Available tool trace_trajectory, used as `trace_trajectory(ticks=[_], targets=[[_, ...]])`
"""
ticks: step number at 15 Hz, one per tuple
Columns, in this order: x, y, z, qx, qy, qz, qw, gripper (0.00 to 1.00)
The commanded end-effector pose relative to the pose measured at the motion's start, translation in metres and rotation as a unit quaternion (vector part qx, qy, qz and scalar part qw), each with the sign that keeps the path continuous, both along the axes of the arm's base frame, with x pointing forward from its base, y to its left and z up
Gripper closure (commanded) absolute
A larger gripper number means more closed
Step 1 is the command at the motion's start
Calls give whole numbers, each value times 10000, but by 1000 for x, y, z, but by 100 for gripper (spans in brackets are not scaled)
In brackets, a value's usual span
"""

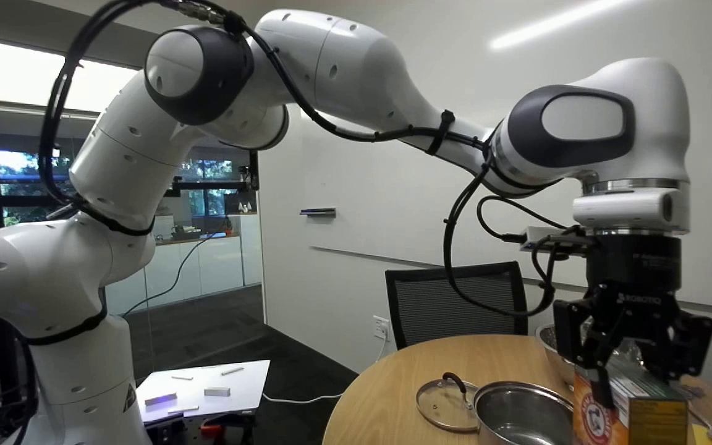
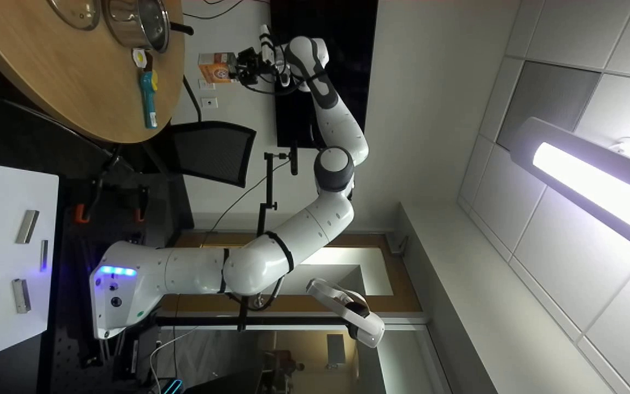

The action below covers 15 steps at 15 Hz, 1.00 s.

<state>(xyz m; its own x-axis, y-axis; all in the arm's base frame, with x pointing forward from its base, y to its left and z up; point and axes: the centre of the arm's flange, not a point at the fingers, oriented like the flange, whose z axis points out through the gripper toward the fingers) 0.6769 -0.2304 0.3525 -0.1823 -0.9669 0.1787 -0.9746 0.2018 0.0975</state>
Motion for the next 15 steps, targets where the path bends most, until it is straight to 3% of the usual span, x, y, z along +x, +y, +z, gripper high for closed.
trace_trajectory(ticks=[1, 6, 9, 12, 15], targets=[[-12, 52, 21, 282, -414, 331, 9982, 73], [-6, 128, 16, -3, -274, 947, 9951, 73], [-9, 165, 0, -900, -61, 1309, 9873, 73], [-15, 192, -18, -1761, 9, 1578, 9716, 73], [-23, 215, -36, -2608, -49, 1830, 9479, 73]])
